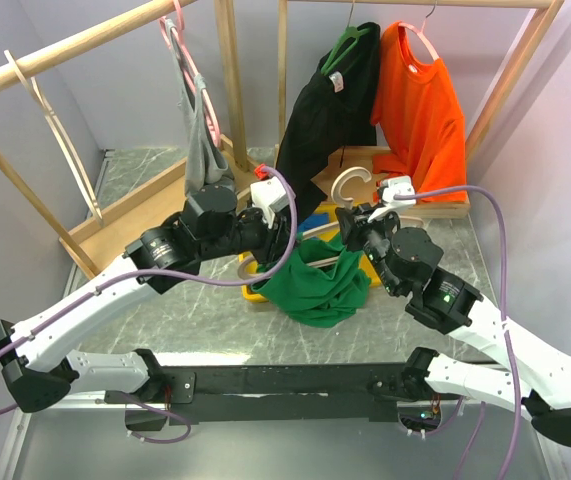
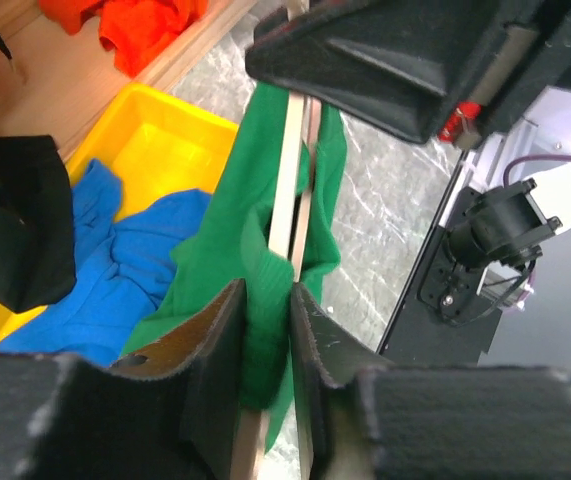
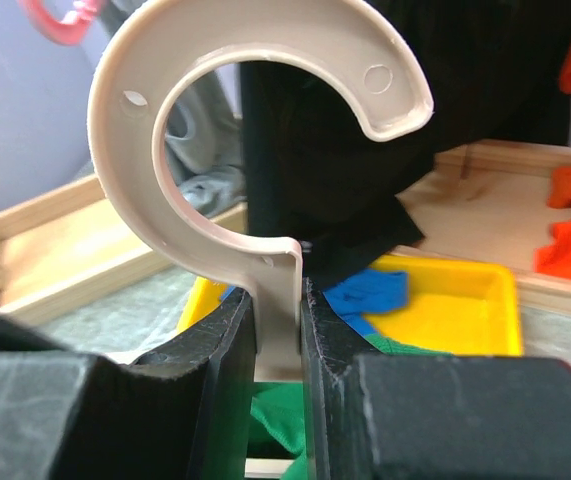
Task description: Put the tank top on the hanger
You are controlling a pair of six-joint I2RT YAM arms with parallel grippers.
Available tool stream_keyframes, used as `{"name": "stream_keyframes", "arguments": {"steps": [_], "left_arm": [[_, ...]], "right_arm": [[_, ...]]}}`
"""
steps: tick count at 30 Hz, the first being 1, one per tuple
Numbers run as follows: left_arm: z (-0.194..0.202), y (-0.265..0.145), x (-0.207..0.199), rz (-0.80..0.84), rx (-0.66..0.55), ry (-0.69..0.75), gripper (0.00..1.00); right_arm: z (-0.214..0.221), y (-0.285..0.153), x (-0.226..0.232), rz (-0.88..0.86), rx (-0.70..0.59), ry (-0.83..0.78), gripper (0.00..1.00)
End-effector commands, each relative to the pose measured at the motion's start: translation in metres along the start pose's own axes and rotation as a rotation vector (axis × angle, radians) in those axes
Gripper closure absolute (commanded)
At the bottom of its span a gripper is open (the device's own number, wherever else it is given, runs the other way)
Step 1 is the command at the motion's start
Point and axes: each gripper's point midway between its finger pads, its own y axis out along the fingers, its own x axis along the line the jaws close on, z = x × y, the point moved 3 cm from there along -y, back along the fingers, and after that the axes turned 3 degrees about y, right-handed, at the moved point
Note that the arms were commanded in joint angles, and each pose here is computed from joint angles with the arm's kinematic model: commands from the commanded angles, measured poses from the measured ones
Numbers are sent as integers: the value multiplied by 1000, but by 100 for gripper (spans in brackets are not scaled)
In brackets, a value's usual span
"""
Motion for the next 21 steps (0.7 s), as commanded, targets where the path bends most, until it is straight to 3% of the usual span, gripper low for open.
{"name": "stream_keyframes", "arguments": {"steps": [1, 6, 8, 9, 12, 14, 17, 18, 21], "left_arm": [[-3, 2, -7, 48, -42, -4, 69], [5, 4, -6, 43, -32, -21, 66], [7, 4, -5, 31, -28, -27, 73], [9, 5, -4, 26, -29, -30, 82], [8, 3, -5, 32, -45, -34, 97], [6, 1, -4, 19, -60, -46, 99], [6, -2, 3, -38, -86, -80, 99], [11, -1, 8, -72, -85, -95, 99], [19, -4, 12, -107, -111, -143, 99]], "right_arm": [[-61, -10, 27, -130, -160, 159, 100], [-59, -9, 29, -140, -154, 160, 100], [-58, -9, 28, -135, -155, 159, 100], [-58, -9, 27, -133, -153, 157, 100], [-56, -9, 25, -121, -153, 154, 100], [-54, -9, 24, -116, -150, 150, 100], [-53, -9, 19, -90, -146, 137, 78], [-53, -10, 18, -84, -143, 139, 61], [-47, -17, 11, -73, -133, 143, 38]]}}
